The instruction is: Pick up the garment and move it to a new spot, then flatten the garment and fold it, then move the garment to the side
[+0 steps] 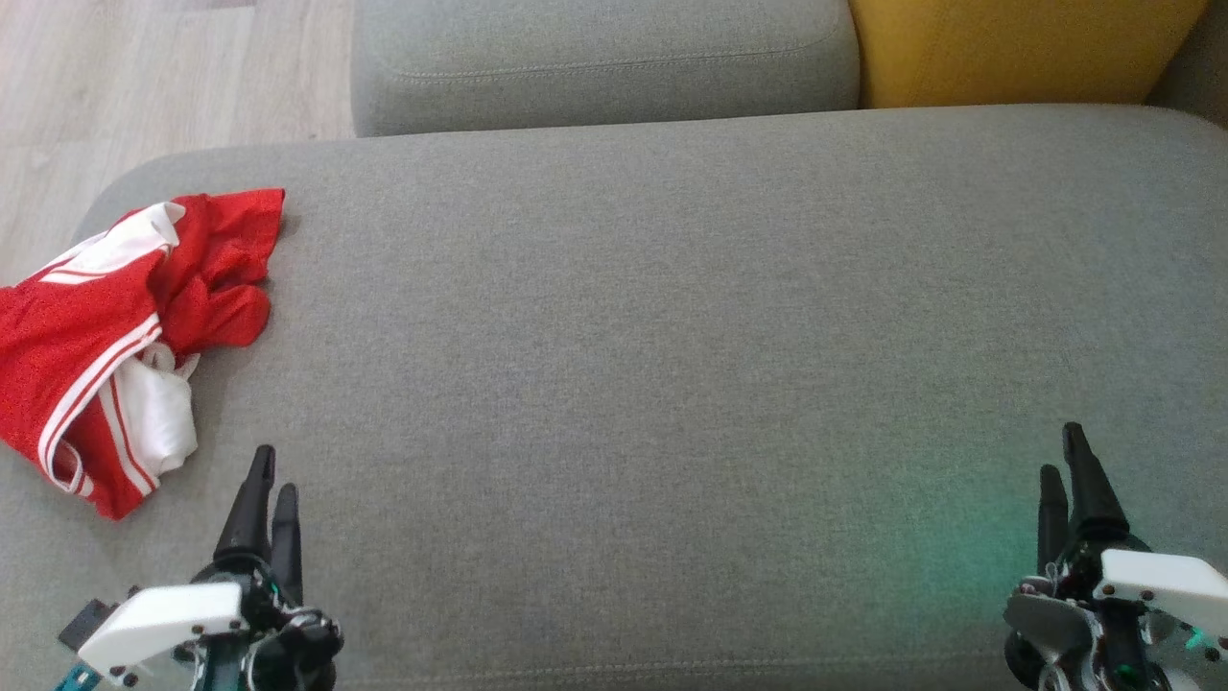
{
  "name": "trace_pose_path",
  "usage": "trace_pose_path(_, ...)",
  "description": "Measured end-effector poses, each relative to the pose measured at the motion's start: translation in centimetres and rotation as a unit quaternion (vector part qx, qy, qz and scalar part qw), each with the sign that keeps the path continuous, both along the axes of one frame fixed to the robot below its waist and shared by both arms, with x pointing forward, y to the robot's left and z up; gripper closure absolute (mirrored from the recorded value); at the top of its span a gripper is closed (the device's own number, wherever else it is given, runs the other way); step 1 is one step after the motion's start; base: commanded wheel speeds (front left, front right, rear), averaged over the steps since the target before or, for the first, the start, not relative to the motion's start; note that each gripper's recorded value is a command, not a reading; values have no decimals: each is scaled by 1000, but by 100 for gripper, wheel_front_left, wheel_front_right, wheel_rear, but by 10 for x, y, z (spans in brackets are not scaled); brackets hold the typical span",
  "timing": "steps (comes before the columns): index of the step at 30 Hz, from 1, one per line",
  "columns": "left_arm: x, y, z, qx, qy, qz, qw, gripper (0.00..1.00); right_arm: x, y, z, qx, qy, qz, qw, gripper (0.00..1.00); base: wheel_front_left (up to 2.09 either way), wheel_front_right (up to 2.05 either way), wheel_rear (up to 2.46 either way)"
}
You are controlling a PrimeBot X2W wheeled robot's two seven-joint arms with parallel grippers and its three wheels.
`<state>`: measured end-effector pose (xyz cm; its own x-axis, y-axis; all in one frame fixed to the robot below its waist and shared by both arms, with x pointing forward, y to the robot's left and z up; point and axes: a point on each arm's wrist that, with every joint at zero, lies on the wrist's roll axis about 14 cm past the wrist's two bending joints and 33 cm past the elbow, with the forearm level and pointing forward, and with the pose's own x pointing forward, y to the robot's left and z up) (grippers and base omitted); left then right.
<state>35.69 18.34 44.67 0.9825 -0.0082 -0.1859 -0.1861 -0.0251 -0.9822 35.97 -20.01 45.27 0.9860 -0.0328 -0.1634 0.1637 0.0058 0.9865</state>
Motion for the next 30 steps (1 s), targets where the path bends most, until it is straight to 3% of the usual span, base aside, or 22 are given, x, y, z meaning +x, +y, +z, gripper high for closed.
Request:
trace_pose_path(7,7,2,10,37,-15,0,999,0,5,3,6,-29,-8,6,1000,0,0,0,0)
trace_pose_path(16,13,3,26,121,-39,-10,992,0,16,2,27,-128,-35,22,991,0,0,0,0)
trace_pose_path(25,17,-3,42,221,-64,-29,973,0,19,12,40,-224,-53,48,972,0,0,0,0)
trace_pose_path(30,18,-7,51,294,-78,-45,952,0,19,17,44,-289,-59,65,953,0,0,0,0)
